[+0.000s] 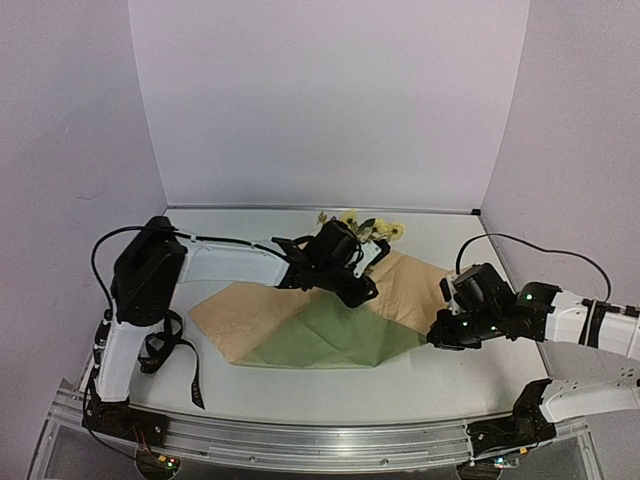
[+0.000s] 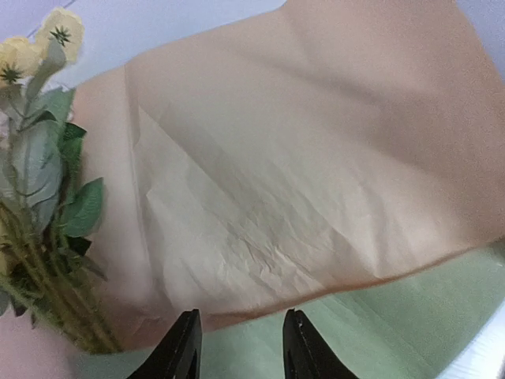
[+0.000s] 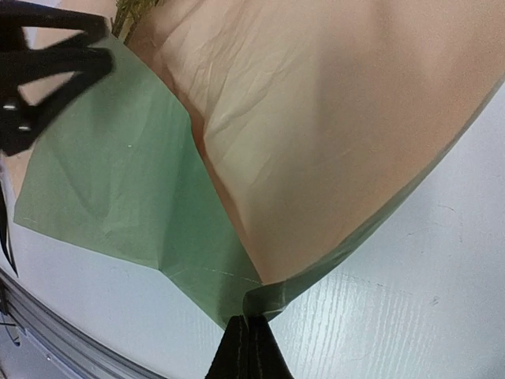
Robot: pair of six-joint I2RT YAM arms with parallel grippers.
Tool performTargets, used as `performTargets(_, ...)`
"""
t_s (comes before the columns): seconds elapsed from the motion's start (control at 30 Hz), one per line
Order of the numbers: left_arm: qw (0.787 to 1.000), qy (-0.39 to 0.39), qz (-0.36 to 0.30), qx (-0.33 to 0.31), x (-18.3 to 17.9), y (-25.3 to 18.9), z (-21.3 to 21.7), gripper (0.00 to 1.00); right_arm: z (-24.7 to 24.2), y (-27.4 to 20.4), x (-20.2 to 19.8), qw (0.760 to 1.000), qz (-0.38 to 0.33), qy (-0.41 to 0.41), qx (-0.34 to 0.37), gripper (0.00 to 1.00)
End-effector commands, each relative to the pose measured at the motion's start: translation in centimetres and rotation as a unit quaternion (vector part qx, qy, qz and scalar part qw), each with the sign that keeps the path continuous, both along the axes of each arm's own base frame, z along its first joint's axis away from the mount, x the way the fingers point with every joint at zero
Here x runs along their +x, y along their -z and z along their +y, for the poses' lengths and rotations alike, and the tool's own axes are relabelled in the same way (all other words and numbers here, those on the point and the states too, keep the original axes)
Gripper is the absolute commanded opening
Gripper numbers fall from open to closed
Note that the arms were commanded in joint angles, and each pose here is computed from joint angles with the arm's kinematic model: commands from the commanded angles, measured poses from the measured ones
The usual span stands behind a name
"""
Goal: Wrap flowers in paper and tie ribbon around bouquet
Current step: Fold the one-fourth-folded wrapping paper at the center of the board.
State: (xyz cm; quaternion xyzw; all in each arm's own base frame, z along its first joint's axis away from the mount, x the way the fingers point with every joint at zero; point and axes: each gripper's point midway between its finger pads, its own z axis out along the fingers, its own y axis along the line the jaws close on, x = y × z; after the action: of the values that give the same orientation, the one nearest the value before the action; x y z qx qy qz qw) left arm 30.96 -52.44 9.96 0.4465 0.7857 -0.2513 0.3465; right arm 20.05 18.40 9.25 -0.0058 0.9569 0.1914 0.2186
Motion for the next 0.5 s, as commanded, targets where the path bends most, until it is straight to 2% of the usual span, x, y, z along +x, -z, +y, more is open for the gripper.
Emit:
performTargets(0.0,0.994,-0.034,0.008,-0.101,-1.3,-8.8,2.7,0.37,-0.6,-1.3,0.3,0.999,-0.018,-0.014,-0.039,0.0)
performTargets(0.23,0.988,-0.08,0.113,-0.074,-6.1,-3.8,9.6,0.2,-2.2,-1.6,-0.1,0.996,-0.032,-0.019,-0.077,0.0)
performTargets(0.47,0.976,-0.077,0.2,-0.048,-10.1,1.5,12.5,0.11,-0.9,-2.4,-0.1,0.991,-0.054,-0.067,-0.105,0.0)
